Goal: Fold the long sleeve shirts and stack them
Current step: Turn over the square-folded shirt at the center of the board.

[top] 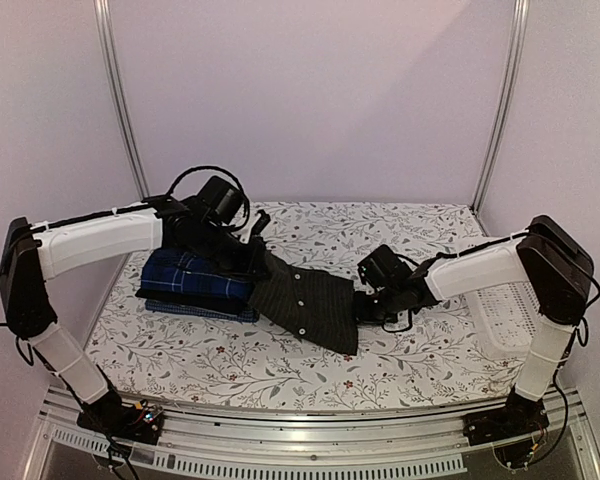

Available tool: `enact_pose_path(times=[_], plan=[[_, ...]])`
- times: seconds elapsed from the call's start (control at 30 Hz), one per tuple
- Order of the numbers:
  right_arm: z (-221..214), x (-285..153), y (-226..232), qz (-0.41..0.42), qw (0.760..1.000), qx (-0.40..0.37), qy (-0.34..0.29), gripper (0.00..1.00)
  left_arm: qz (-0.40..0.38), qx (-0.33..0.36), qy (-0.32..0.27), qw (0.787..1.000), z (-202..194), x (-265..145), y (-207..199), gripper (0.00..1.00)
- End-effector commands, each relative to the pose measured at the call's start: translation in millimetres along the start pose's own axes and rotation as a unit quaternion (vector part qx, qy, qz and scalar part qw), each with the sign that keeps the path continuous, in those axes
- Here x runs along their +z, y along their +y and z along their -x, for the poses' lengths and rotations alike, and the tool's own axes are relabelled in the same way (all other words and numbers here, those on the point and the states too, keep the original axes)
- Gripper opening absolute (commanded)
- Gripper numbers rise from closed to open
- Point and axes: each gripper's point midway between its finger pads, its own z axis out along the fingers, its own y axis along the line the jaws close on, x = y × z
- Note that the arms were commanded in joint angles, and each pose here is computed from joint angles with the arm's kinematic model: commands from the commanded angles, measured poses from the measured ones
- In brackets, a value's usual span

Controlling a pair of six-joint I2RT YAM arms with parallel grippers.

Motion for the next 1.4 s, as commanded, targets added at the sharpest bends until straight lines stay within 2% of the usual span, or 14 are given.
enact_pose_path(times=[0.0,0.23,0.4,0.53,0.87,1.07,1.37], plan=[[-16.7,20.0,20.6,-0.002,1.0,-0.01,0.03,0.12,-0.029,0.029,-0.041,0.998,22.1,-29.1,-18.2,0.0],[-20.4,46.4,72.8,0.048,0.998,-0.012,0.036,0.1,-0.066,0.061,-0.078,0.993,45.7,-51.7,-42.8,0.0],[-24.5,64.6,99.3,0.092,0.995,0.018,0.039,0.08,-0.096,0.089,-0.096,0.987,66.8,-57.9,-62.5,0.0],[-27.1,66.5,94.9,0.086,0.995,0.028,0.028,0.08,-0.114,0.094,-0.089,0.985,69.5,-53.1,-69.4,0.0],[-17.3,77.9,143.2,0.165,0.985,0.031,0.039,0.08,-0.178,0.102,-0.117,0.972,78.1,-67.1,-94.7,0.0],[-8.6,83.1,164.9,0.204,0.978,0.02,0.033,0.08,-0.189,0.103,-0.111,0.97,71.6,-63.6,-95.3,0.0],[-8.9,79.9,141.3,0.191,0.981,0.034,0.025,0.11,-0.18,0.093,-0.104,0.974,66.2,-54.3,-83.9,0.0]])
